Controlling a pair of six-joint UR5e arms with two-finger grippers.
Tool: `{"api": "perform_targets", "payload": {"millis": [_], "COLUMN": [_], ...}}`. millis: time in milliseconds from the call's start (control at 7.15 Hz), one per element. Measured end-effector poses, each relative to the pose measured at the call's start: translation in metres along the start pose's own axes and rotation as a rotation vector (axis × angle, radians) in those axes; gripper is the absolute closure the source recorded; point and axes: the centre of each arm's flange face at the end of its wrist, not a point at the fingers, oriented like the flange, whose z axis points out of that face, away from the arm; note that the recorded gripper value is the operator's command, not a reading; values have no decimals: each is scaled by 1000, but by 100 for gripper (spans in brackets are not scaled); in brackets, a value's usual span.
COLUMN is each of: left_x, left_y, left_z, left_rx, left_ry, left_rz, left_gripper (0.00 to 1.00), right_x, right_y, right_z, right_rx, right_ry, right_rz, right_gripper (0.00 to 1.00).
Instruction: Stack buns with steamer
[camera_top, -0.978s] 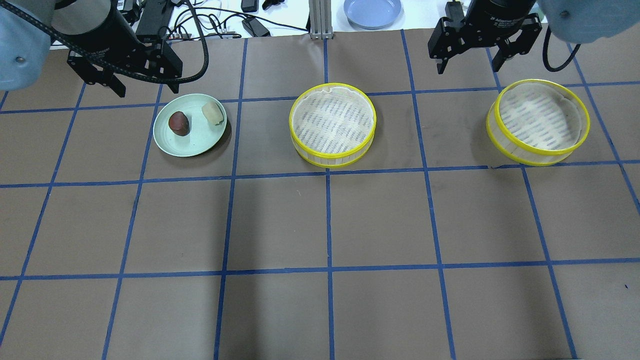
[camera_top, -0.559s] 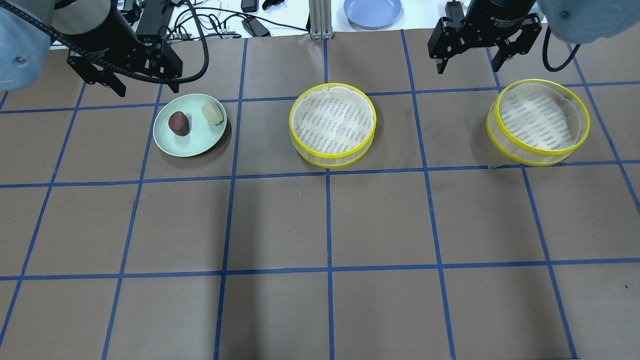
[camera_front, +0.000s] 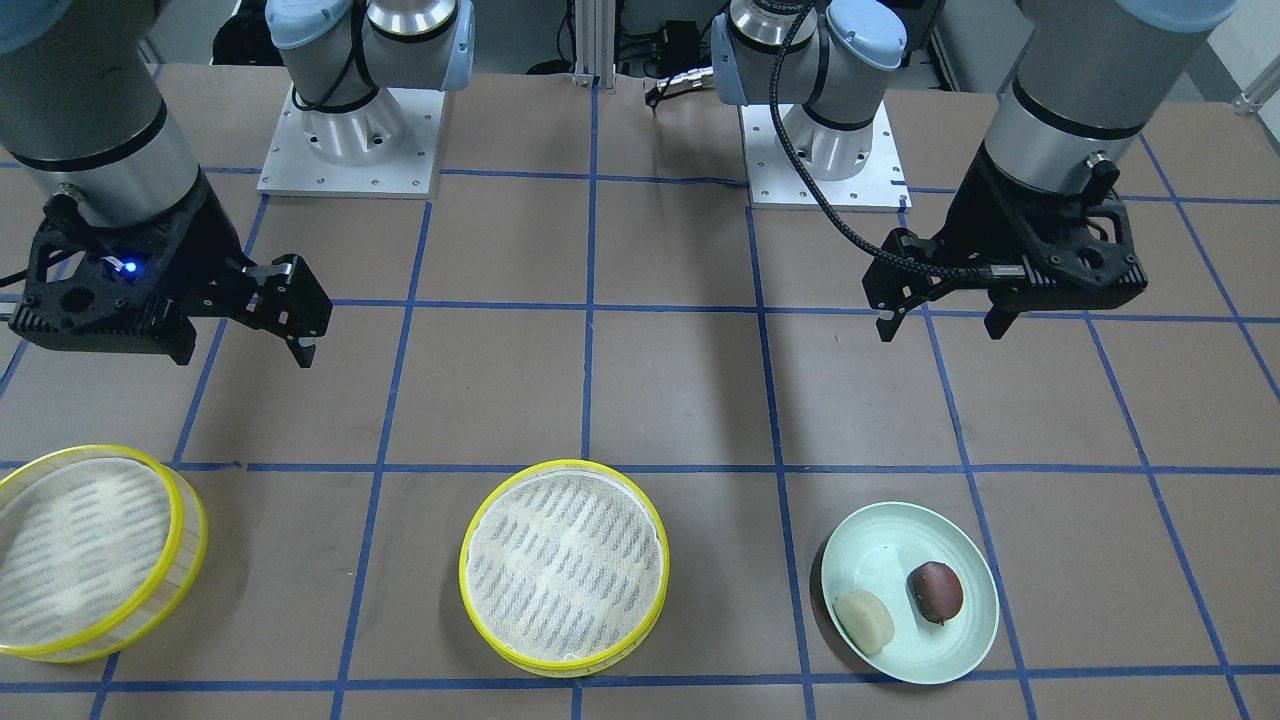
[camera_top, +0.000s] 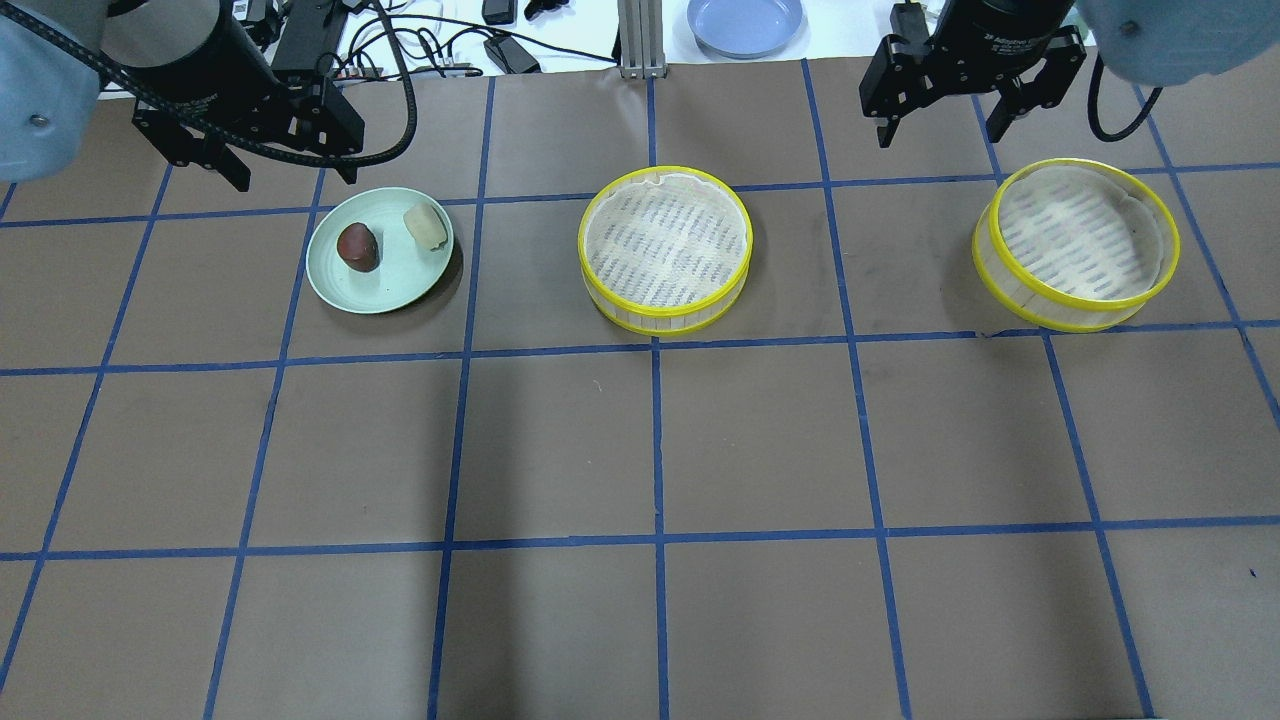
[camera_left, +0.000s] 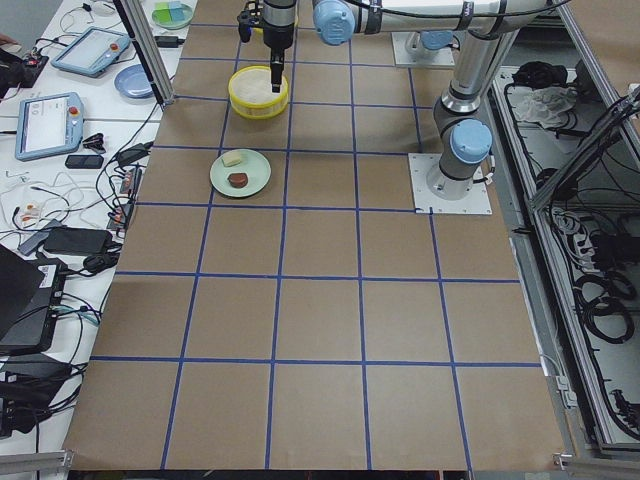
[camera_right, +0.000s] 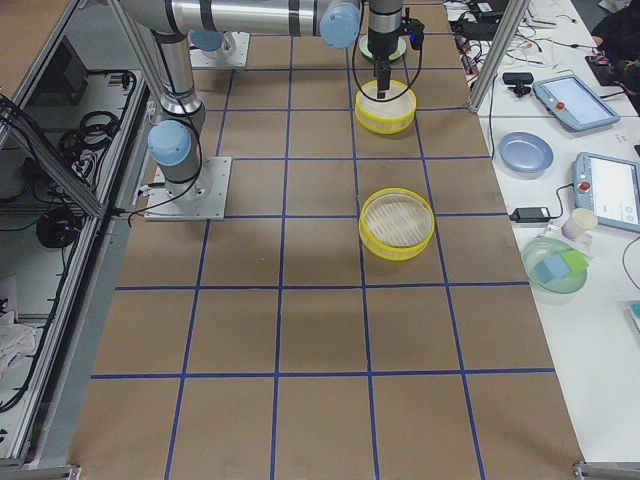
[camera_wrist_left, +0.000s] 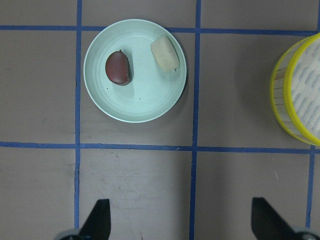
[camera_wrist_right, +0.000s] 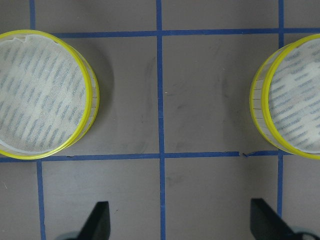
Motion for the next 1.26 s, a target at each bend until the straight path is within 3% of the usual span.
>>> {"api": "perform_targets", "payload": {"millis": [280,699,978,1258], "left_x": [-2,-5,-9,-16], "left_y": [-4,-10,-40,-73], "left_z": [12,34,76,128], "left_rx": [-21,-35,36,93], "left_ry": [0,-2,-5,2], "left_rz": [-10,-26,-35,-47], "left_gripper": [0,0,0,0], "right_x": [126,284,327,338], "right_y": [-27,-50,-49,-49], "right_z": [45,161,209,231], "right_rx": [-11,0,-1,-4], "right_ry": [11,45,51,48], "right_rz": [-55,-132,-168,-179], "right_gripper": [0,1,3,4]}}
